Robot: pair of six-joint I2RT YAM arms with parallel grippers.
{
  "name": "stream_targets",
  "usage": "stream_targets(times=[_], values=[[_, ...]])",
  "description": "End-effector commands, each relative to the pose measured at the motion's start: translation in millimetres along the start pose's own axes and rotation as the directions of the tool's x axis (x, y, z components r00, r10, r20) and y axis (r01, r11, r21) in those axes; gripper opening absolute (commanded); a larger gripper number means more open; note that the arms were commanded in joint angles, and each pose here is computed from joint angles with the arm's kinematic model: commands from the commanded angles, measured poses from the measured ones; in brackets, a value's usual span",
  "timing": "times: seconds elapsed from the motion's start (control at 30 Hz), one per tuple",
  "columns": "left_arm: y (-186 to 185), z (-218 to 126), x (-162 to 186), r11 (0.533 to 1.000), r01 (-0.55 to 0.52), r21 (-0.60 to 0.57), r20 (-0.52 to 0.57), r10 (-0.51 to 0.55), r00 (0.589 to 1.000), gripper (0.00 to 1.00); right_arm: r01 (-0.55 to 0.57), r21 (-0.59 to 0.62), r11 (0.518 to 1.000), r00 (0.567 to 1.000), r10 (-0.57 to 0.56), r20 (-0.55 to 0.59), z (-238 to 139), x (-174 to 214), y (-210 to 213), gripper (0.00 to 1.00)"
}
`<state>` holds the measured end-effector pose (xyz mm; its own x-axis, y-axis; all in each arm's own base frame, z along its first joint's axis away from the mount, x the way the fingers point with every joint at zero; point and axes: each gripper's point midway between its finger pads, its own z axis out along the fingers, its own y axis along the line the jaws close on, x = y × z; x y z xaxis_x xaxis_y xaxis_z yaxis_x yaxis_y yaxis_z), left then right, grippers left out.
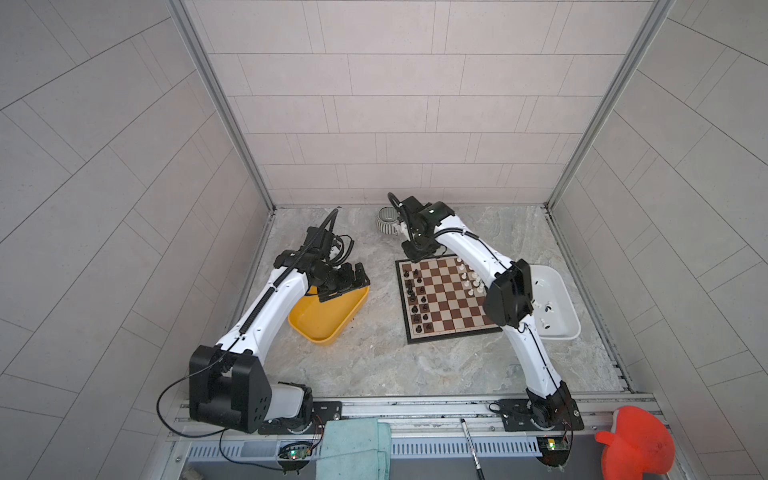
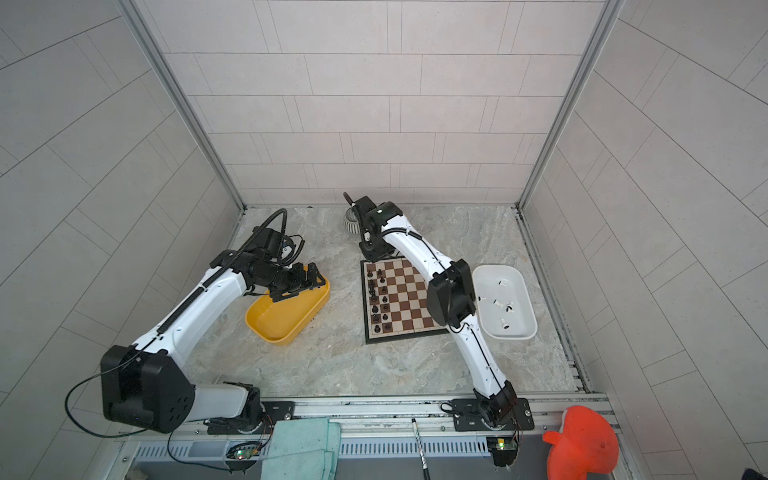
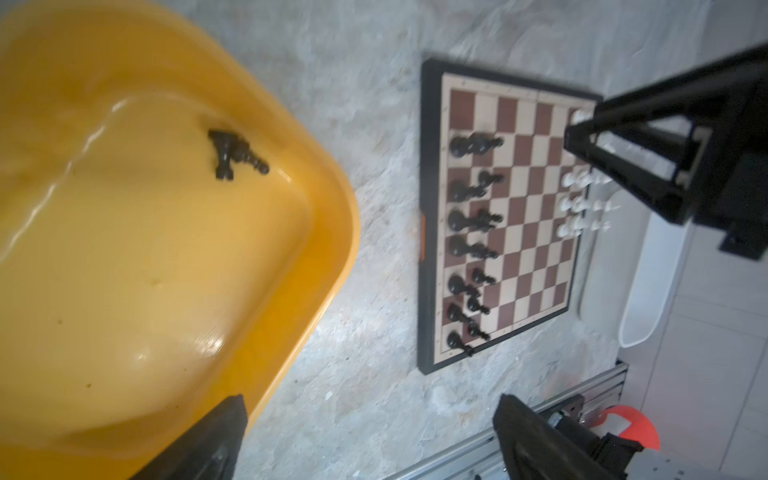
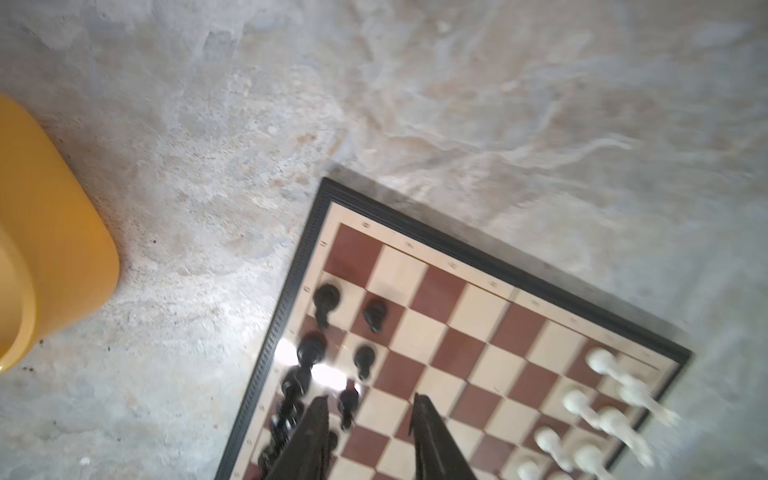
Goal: Set up the chess pieces on the board
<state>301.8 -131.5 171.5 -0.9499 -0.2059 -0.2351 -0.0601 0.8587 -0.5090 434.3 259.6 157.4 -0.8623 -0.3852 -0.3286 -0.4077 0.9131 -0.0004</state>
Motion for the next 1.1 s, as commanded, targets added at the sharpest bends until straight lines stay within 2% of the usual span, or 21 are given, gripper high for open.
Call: stream_targets(times=[0.0,0.07,0.13,0.17,0.23,0.37,0.43,0.53,0.6,0.7,0.77,0.87,0.97,1.07], values=[[-35.2,11.3,-34.8,0.996,-0.002,0.091,0.044,-0.002,0.999,0.96,-0.163,-0.045,0.986,0.976,0.167,0.141,-49.4,-5.8,-40.0,0.4],[-51.6,24.3,-51.4,0.991,0.004,0.133,0.035,-0.009,0.999,0.87,-0.246,-0.093,0.965,0.95,0.259,0.173,-60.2,4.3,-62.0,0.43],[-60.0,42.0,-70.5,0.989,0.015,0.148,0.032,-0.02,0.999,0.67,-0.34,-0.136,0.931,0.91,0.362,0.201,-70.5,21.6,-85.2,0.45],[-64.1,47.1,-79.3,0.989,0.011,0.149,0.037,-0.016,0.999,0.62,-0.387,-0.143,0.911,0.887,0.41,0.21,-71.8,33.5,-96.6,0.46],[-66.4,66.3,-97.7,0.994,-0.01,0.105,0.05,0.005,0.999,0.59,-0.503,-0.177,0.846,0.809,0.533,0.248,-76.5,61.1,-120.7,0.51],[-74.9,107.6,-121.9,0.995,-0.033,0.095,0.012,0.032,0.999,0.5,-0.561,-0.291,0.775,0.706,0.631,0.321,-77.3,102.0,-140.6,0.57],[-79.1,129.2,-128.7,0.994,-0.042,0.103,-0.021,0.045,0.999,0.45,-0.592,-0.275,0.757,0.691,0.653,0.309,-76.2,126.7,-147.9,0.57],[-82.2,154.1,-133.2,0.993,-0.091,0.076,-0.069,0.097,0.993,0.43,-0.632,-0.221,0.743,0.682,0.669,0.295,-69.3,160.1,-157.3,0.56],[-89.0,166.4,-138.1,0.989,-0.13,0.073,-0.094,0.136,0.986,0.43,-0.685,-0.179,0.706,0.656,0.705,0.271,-57.6,185.3,-164.6,0.46],[-93.1,187.0,-137.3,0.983,-0.171,0.062,-0.155,0.179,0.972,0.41,-0.745,-0.138,0.653,0.615,0.752,0.238,-40.5,217.6,-170.1,0.43],[-93.9,197.5,-134.1,0.981,-0.182,0.064,-0.185,0.191,0.964,0.39,-0.76,-0.156,0.631,0.598,0.773,0.213,-30.7,225.1,-166.4,0.39],[-95.4,209.2,-131.0,0.977,-0.202,0.062,-0.19,0.21,0.959,0.38,-0.776,-0.159,0.611,0.589,0.791,0.163,-12.9,232.4,-161.9,0.29],[-95.1,222.4,-127.1,0.975,-0.218,0.053,-0.191,0.224,0.956,0.38,-0.802,-0.081,0.591,0.583,0.806,0.107,5.0,249.0,-169.1,0.24],[-96.2,234.7,-124.4,0.973,-0.226,0.051,-0.188,0.232,0.954,0.37,-0.801,-0.019,0.599,0.598,0.801,0.038,13.1,259.7,-172.4,0.21]])
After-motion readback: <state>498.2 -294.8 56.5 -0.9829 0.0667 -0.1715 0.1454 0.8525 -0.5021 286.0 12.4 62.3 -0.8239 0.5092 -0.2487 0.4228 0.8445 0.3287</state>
